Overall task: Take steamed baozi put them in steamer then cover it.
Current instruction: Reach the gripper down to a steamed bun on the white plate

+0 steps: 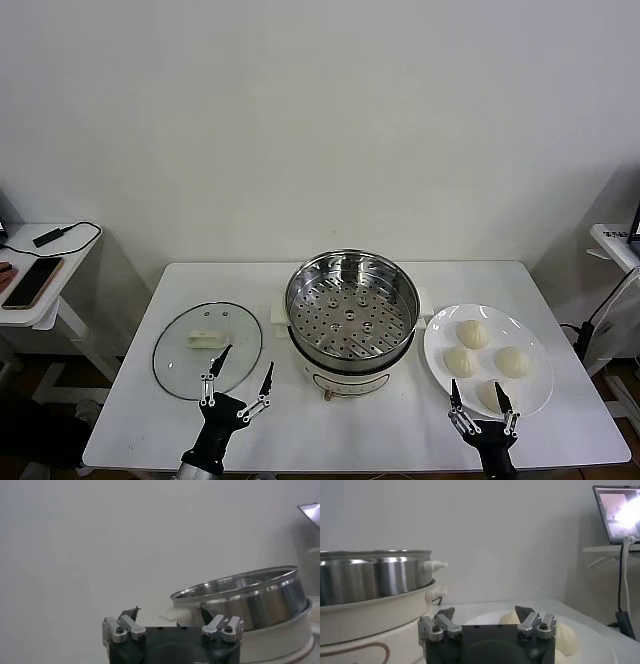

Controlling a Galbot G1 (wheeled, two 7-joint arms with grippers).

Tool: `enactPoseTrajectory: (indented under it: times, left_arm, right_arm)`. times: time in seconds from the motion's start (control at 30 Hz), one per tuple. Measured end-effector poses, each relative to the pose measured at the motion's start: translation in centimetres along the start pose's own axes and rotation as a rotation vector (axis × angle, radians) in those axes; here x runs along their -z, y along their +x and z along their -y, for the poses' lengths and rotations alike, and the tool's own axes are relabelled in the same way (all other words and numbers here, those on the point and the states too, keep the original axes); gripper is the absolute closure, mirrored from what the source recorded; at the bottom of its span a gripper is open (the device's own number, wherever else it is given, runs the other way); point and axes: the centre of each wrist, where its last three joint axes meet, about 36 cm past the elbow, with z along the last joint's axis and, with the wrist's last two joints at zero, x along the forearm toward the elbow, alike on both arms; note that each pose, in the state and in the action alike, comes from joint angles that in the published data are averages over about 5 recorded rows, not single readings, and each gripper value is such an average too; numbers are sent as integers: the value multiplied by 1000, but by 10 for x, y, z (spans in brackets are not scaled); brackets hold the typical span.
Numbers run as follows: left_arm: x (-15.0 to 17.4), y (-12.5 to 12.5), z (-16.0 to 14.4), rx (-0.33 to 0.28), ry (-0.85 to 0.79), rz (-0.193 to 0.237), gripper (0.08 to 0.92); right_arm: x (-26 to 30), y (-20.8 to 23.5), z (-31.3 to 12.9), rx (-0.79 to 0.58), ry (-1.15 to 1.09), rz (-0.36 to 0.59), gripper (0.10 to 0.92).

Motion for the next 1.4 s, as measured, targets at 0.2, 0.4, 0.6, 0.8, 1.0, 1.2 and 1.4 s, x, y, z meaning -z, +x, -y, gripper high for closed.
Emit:
enactPoseTrajectory:
  times: [0.2,0.4,0.6,0.8,1.0,1.2,1.4]
  left_arm:
    - [2,2,1,2,2,3,177]
    - [7,4,4,3,6,12,177]
    - [13,4,8,3,11,24,177]
    - [17,3,11,-1,17,36,177]
    - [21,2,11,-1,17,45,177]
    - [24,2,11,2,20,53,177]
    - [26,1,13,4,25,58,177]
  right_arm:
    - [12,-22,10,-25,19,10,200]
    - [33,-68,25,-45,34,14,200]
    - [59,-129,38,-61,37,13,200]
    - [84,-196,50,-41,57,7,200]
    - [109,-258,69,34,118,-19,200]
    - [134,-306,97,221,251,-76,200]
    - [164,-343,126,486,426,-172,200]
